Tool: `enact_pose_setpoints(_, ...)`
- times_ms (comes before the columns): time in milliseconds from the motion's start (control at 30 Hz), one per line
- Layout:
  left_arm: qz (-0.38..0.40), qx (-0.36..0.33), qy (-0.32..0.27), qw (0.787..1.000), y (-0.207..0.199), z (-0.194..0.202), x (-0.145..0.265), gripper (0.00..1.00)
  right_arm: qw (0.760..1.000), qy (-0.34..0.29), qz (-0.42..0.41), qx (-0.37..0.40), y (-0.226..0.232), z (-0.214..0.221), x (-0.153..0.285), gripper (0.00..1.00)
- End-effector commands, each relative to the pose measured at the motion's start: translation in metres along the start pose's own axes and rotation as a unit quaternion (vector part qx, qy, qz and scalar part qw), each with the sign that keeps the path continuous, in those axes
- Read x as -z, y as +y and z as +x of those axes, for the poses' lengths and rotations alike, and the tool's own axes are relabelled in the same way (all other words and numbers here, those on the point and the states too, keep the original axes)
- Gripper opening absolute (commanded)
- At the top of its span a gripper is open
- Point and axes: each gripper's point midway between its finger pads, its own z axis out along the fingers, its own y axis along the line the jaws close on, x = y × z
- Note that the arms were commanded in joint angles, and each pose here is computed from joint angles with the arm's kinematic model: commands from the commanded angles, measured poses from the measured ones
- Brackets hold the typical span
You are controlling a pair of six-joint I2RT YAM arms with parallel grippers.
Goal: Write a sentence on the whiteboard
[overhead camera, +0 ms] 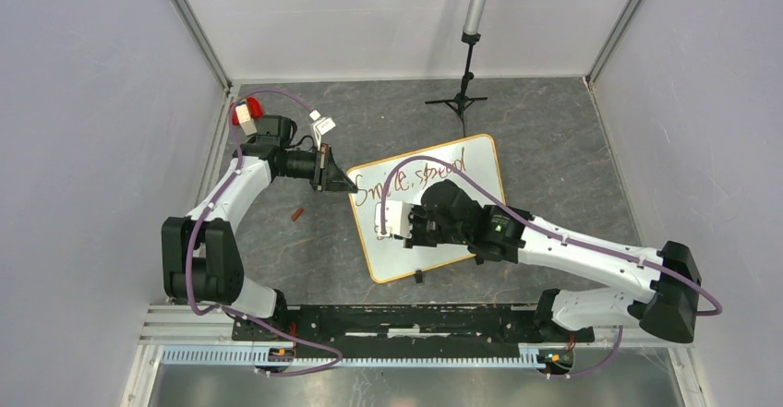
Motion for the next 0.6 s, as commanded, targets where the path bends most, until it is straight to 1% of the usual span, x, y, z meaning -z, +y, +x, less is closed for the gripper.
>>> enact_pose_setpoints(0,-0.025,-0.025,-0.006,0.999,0.006,-0.008,0.001,0.03,1.000,0.000,0.008,0.000,-0.006,-0.001,-0.004,0.00)
enact_pose_setpoints(567,-0.023,-0.030,-0.007,0.999,0.004,-0.007,0.001,0.02,1.000,0.008,0.017,-0.009,-0.012,-0.003,-0.019,0.00)
